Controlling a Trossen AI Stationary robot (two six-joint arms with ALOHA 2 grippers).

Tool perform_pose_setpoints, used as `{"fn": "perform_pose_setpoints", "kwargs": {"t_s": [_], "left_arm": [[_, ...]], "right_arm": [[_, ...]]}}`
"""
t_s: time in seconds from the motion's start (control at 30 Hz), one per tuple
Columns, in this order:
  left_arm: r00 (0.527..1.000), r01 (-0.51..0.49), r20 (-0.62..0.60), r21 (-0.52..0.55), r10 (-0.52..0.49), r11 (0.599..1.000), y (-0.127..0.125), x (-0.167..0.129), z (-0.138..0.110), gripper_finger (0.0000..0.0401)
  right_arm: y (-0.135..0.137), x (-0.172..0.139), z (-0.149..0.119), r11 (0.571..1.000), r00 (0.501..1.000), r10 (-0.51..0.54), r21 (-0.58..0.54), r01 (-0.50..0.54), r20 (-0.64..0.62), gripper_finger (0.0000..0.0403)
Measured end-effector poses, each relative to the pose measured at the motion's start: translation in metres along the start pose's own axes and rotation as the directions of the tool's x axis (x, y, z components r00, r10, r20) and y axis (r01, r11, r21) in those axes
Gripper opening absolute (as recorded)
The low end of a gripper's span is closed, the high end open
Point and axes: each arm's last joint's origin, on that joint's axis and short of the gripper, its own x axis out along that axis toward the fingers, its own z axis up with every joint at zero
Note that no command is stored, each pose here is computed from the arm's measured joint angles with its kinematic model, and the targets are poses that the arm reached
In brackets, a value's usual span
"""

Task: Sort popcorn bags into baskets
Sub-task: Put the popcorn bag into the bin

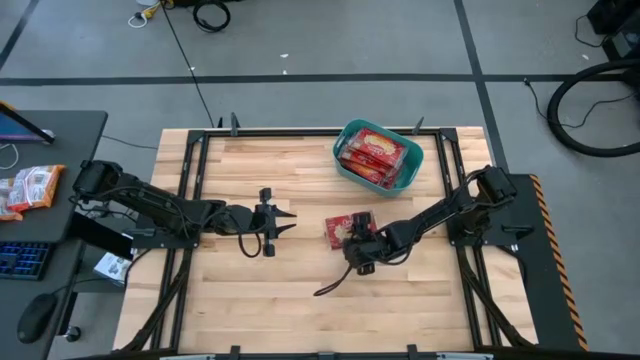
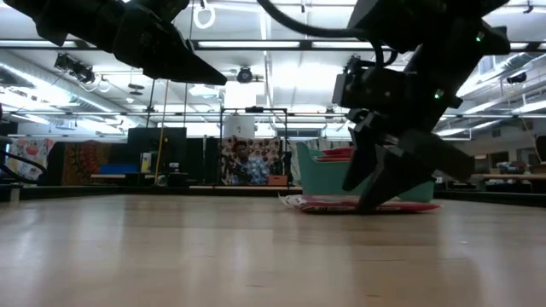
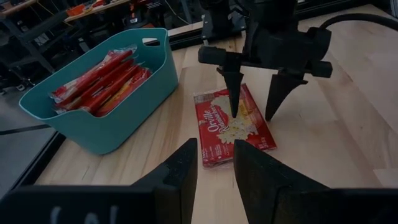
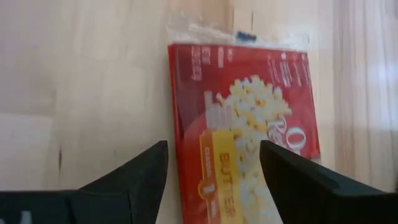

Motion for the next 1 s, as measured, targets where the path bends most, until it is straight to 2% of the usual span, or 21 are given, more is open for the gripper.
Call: {"fn": "perform_pose_setpoints", "kwargs": {"t_s": [0.3, 0.43, 0.77, 1.0], "left_arm": [[1.0, 0.0, 0.0, 0.001, 0.0, 1.0, 0.0, 0.0, 0.0, 0.0109], [1.0, 0.0, 0.001, 0.001, 0.0, 1.0, 0.0, 0.0, 0.0, 0.0109], [1.0, 0.0, 0.0, 0.002, 0.0, 1.0, 0.0, 0.0, 0.0, 0.0109], [1.0, 0.0, 0.0, 0.003, 0.0, 1.0, 0.0, 0.0, 0.0, 0.0109]], "right_arm": [[-0.001, 0.008, -0.01, 0.999, 0.999, -0.022, -0.036, 0.023, 0.029, 0.0234], [-0.002, 0.008, -0.011, 0.999, 1.0, -0.017, -0.029, 0.018, 0.021, 0.0186], [-0.003, 0.01, -0.015, 0.998, 0.999, -0.046, -0.045, 0.046, -0.007, 0.0015], [-0.006, 0.001, -0.003, 0.997, 0.997, -0.058, -0.061, 0.054, -0.052, 0.0006]]}}
